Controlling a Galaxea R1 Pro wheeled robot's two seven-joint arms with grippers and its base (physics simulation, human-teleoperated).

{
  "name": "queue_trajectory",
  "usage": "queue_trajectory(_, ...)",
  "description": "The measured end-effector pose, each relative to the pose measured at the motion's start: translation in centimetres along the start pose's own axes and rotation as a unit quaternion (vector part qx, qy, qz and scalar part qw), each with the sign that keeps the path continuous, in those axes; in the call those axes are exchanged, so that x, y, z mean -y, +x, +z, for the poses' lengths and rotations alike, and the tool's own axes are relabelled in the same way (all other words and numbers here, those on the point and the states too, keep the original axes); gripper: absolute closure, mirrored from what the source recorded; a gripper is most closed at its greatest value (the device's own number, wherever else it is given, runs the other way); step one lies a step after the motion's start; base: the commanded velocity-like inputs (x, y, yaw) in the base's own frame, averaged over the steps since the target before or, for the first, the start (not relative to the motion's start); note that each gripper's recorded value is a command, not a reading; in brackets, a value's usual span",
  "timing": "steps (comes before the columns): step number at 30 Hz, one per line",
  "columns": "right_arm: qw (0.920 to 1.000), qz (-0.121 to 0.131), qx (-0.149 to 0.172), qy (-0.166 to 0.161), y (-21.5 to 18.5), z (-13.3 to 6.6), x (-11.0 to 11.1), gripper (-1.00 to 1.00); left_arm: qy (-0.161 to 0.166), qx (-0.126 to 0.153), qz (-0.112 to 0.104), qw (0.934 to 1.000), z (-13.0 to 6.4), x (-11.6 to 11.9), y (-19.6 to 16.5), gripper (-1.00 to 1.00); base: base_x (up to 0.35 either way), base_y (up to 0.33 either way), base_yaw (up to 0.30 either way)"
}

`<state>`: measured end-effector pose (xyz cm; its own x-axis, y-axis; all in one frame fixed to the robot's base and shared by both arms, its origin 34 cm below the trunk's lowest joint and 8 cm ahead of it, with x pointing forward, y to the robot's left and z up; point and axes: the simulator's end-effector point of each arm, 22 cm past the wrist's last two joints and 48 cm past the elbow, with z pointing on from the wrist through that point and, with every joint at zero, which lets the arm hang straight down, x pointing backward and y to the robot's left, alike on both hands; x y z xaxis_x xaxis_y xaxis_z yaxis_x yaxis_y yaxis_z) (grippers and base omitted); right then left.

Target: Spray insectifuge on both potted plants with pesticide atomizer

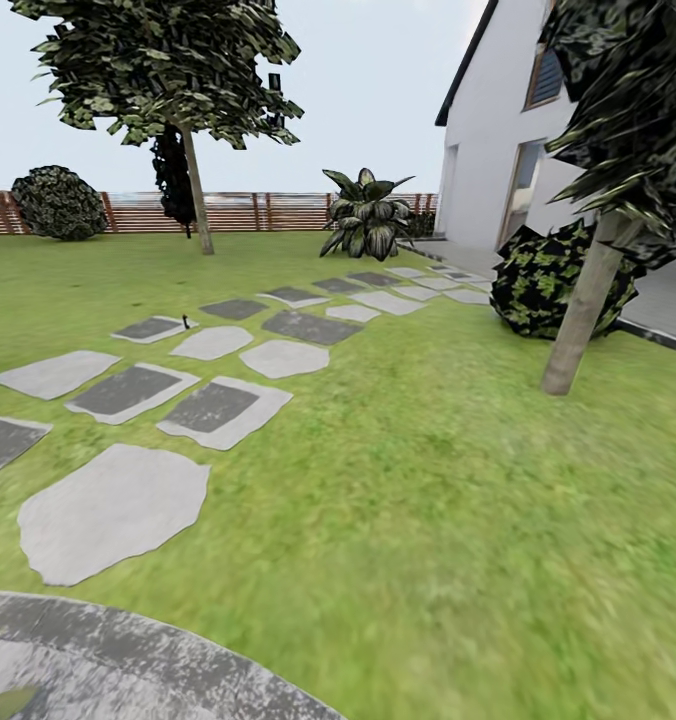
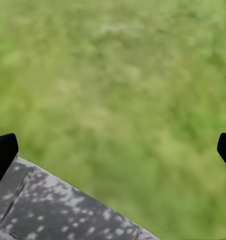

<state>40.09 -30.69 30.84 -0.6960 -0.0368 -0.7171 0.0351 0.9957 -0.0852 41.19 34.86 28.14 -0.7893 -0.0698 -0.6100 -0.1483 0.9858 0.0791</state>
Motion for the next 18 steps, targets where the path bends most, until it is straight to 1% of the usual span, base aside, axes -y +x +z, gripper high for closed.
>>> queue_trajectory(18,1.0,0.0,0.001,0.001,-0.03,0.0,0.07,-1.0,0.0,0.0,0.0,1.0,0.01,0.01,-0.02,-1.0,0.34,0.0,0.0)
